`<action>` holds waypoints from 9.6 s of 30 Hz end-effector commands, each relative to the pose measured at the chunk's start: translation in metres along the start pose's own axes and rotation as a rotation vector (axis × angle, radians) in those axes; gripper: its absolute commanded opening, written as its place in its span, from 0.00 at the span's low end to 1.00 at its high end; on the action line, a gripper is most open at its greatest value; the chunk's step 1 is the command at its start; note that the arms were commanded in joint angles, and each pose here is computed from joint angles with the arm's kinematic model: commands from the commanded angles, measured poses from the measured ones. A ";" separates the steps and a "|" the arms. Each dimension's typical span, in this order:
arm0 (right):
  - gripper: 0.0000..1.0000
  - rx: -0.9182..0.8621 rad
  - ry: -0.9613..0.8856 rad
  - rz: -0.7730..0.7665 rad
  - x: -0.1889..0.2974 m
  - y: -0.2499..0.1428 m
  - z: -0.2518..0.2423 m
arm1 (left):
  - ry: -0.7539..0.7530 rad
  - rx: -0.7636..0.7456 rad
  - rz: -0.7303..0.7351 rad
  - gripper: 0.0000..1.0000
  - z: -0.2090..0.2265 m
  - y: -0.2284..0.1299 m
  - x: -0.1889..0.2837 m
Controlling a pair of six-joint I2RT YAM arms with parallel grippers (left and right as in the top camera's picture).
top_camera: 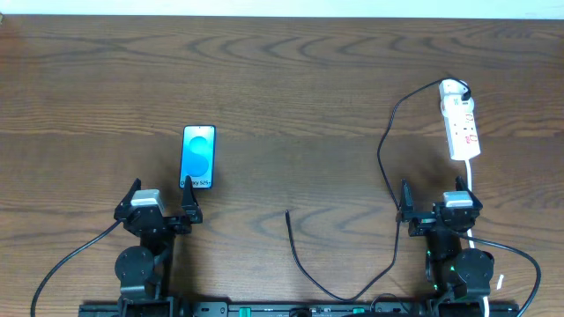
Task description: Plug charger to phone and switch on socket
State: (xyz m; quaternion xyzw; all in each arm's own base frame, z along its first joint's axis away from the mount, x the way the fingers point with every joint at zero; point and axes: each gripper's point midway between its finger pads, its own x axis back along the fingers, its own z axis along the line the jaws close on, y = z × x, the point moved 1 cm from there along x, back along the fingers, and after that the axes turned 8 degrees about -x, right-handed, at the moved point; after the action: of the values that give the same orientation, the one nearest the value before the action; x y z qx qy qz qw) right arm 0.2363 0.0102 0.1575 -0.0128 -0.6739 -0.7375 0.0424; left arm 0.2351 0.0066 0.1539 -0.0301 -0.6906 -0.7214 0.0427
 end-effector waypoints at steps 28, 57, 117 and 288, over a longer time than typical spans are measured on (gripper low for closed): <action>0.99 0.013 0.001 0.000 0.000 -0.001 0.001 | -0.026 -0.102 0.083 0.98 -0.002 0.009 -0.002; 0.99 0.013 0.001 0.000 0.000 -0.001 0.001 | -0.053 -0.151 0.260 0.98 0.005 0.115 -0.075; 0.99 0.013 0.001 0.001 0.000 -0.001 0.001 | -0.236 -0.067 1.149 0.98 -0.011 0.026 -0.112; 0.99 0.013 0.001 0.001 0.000 -0.001 0.001 | -0.261 -0.167 1.371 0.98 -0.037 -0.133 -0.140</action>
State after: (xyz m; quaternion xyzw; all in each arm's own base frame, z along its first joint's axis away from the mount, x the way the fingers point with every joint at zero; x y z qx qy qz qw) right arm 0.2363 0.0103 0.1575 -0.0128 -0.6739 -0.7375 0.0424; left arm 0.3672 -0.0240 0.0128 -0.5420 -0.4679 -0.5741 0.3973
